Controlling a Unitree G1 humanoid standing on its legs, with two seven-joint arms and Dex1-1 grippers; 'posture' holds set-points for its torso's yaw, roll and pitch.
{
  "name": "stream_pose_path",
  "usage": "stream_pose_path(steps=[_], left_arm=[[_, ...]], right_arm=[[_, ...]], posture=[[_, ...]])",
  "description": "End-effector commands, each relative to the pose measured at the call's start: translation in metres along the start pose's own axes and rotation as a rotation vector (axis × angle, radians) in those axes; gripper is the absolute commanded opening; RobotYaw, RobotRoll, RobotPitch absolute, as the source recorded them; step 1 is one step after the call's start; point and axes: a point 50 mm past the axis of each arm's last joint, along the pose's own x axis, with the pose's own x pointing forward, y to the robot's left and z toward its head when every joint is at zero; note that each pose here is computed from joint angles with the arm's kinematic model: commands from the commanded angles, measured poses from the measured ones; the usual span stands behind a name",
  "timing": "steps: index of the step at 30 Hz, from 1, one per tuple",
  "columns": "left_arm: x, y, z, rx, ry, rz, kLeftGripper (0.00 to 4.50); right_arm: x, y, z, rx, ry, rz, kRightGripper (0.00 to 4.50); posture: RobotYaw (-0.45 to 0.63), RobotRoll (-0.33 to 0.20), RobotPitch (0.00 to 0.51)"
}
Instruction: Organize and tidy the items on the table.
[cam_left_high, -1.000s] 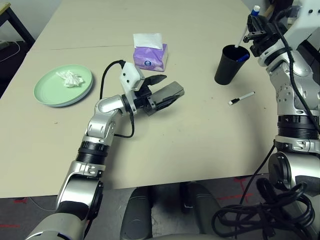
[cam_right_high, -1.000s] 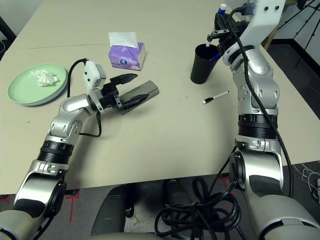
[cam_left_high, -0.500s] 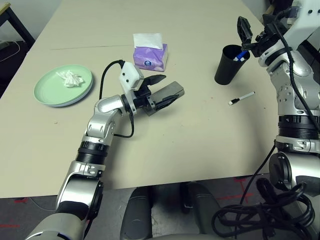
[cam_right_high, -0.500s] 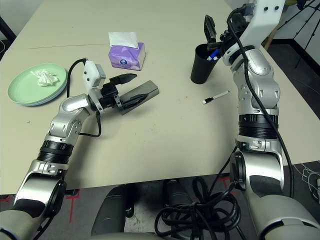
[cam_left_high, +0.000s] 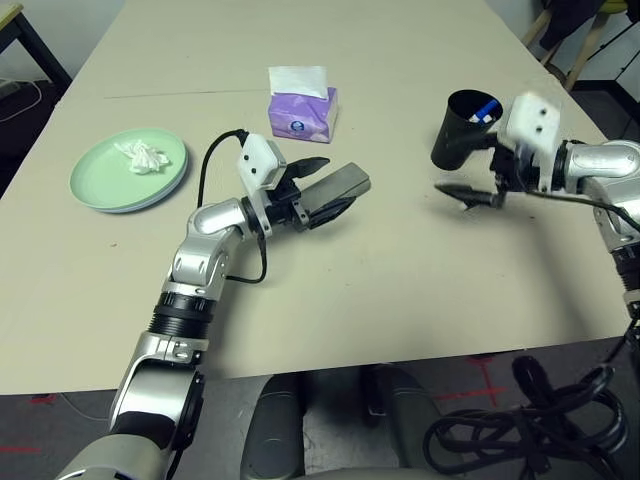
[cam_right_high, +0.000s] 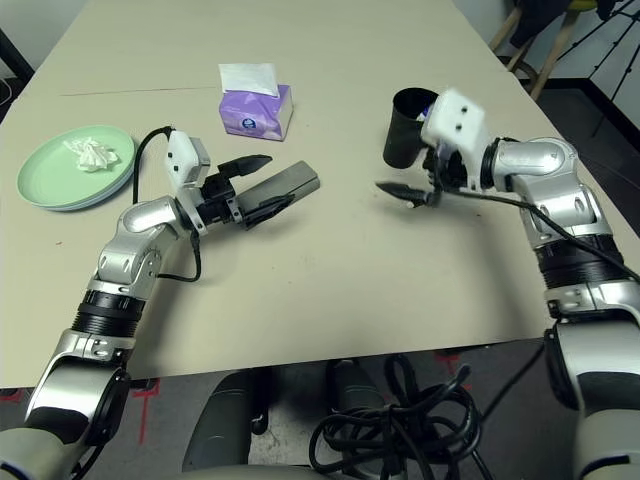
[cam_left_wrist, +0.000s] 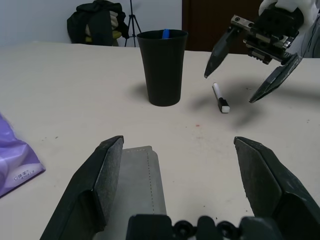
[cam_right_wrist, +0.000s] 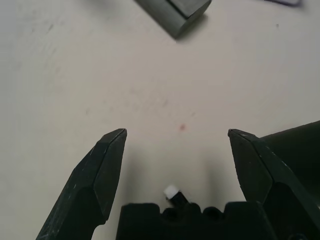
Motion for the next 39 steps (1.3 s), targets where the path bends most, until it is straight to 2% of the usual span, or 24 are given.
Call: stream_pose_path(steps=[1, 7, 14, 29, 39], left_arm=[[-0.002, -0.005, -0.002, 0.004, 0.007, -0.019, 4.50], [0.001, -0.006, -0.001, 0.005, -0.001, -0.013, 4.50], [-0.003, -0.006, 0.001, 0.005, -0.002, 0.012, 4.50], [-0.012, -0.011, -0.001, -0.015, 0.018, 0.042, 4.50], [-0.013, -0.011, -0.001, -0.022, 0.021, 0.044, 4.50]], right_arm=[[-0.006, 0.000, -0.006, -0.123, 0.124, 0.126, 4.45], [-0.006, -0.009, -0.007, -0.293, 0.282, 0.238, 4.45], [-0.003, -0.022, 0.002, -0.446, 0.432, 0.330, 4.45], [-0.006, -0.035, 0.009, -0.502, 0.518, 0.311, 4.45], [-0.010, -0.034, 0.005, -0.489, 0.561, 0.338, 4.45]], posture=[[0.09, 0.000, 0.218], [0.10, 0.000, 0.228], [0.13, 0.000, 0.245], [0.13, 0.000, 0.295], [0.13, 0.000, 0.303]])
